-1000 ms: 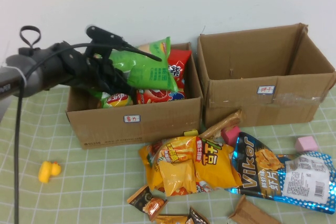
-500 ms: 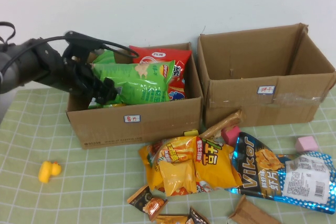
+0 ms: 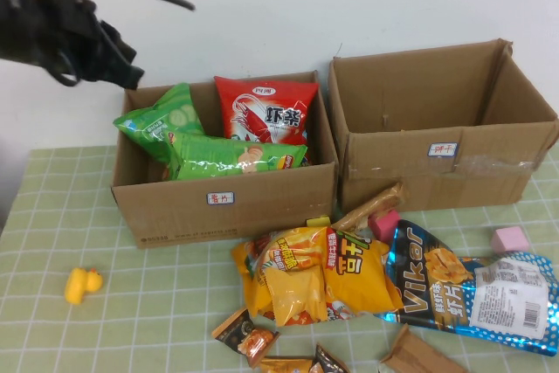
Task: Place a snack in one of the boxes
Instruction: Pick up the biscuit
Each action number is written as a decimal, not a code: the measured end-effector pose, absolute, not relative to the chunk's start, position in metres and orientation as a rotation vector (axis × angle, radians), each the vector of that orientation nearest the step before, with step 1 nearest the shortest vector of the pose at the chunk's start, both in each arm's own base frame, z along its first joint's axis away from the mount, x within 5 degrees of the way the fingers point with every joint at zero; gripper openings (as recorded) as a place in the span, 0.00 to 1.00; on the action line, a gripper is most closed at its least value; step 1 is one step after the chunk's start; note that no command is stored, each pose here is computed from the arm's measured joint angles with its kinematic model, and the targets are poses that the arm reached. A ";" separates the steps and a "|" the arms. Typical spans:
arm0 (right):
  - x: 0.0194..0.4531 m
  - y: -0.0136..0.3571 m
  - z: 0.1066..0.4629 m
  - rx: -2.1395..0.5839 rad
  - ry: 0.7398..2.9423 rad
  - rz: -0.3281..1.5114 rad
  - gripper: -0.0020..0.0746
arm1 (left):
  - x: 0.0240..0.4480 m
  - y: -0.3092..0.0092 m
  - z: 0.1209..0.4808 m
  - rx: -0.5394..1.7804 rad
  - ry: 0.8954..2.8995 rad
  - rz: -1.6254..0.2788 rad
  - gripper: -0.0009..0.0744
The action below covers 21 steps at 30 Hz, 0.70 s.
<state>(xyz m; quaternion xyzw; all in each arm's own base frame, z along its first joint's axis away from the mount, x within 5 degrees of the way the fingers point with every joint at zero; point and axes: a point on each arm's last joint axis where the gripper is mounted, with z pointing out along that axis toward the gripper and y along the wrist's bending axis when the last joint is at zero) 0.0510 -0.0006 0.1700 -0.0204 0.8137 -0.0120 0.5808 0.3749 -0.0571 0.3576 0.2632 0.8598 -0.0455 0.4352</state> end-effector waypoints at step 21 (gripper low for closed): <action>0.051 -0.001 0.170 -0.048 1.901 -0.028 0.02 | 0.200 -0.087 0.269 0.675 2.409 -0.340 0.01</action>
